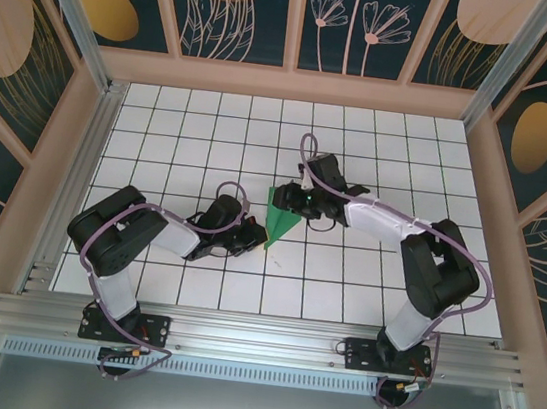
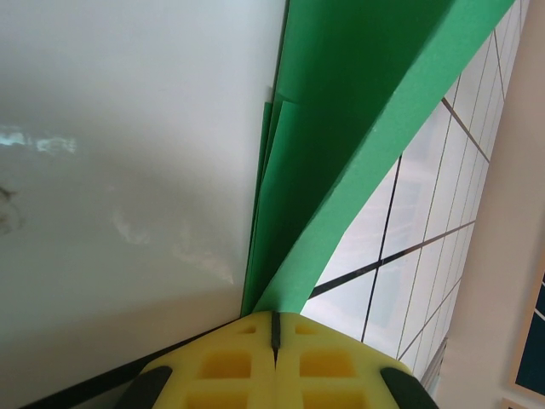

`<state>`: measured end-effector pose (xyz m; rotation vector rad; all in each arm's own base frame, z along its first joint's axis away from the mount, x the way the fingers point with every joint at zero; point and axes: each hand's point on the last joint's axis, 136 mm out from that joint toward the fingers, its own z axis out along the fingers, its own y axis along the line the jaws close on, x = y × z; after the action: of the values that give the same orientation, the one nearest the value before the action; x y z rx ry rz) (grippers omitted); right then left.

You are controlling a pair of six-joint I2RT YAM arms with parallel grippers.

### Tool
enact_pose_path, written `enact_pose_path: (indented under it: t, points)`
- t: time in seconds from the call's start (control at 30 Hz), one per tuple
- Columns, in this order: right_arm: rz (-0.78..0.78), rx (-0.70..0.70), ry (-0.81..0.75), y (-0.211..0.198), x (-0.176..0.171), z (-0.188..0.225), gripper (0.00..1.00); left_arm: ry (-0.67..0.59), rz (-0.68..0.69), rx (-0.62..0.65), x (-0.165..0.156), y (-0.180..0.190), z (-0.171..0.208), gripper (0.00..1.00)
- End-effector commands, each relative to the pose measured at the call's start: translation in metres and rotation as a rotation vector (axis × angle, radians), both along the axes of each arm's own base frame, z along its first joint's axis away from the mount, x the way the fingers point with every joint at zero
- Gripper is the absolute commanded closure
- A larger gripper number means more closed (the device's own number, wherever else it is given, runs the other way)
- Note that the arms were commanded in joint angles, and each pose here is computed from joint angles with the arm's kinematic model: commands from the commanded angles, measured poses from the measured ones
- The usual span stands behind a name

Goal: Fold a paper plane with a square sheet of paper (pick it up from the middle)
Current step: Fourth fold the wing at the center of the table.

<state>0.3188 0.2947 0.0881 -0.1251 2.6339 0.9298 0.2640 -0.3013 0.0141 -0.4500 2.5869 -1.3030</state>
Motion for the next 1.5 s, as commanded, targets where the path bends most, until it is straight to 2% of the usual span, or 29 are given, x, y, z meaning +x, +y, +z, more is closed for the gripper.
enact_pose_path:
  t: [0.0,0.13,0.37,1.0,1.47]
  points:
    - [0.083,0.091,0.026,0.01,-0.011,-0.011,0.58,0.158,0.027,0.162,-0.028,0.031,-0.054,1.0]
    - [0.103,0.154,0.035,0.011,-0.01,-0.019,0.68,0.157,0.026,0.16,-0.028,0.031,-0.054,1.0]
    - [0.126,0.196,0.057,0.014,-0.008,-0.032,0.76,0.159,0.024,0.16,-0.028,0.031,-0.054,1.0]
    - [0.115,0.103,0.092,0.017,0.011,-0.059,0.79,0.165,0.016,0.157,-0.029,0.029,-0.055,1.0]
    - [0.15,0.17,0.003,0.028,0.006,-0.015,0.75,0.164,0.008,0.161,-0.028,0.028,-0.056,1.0]
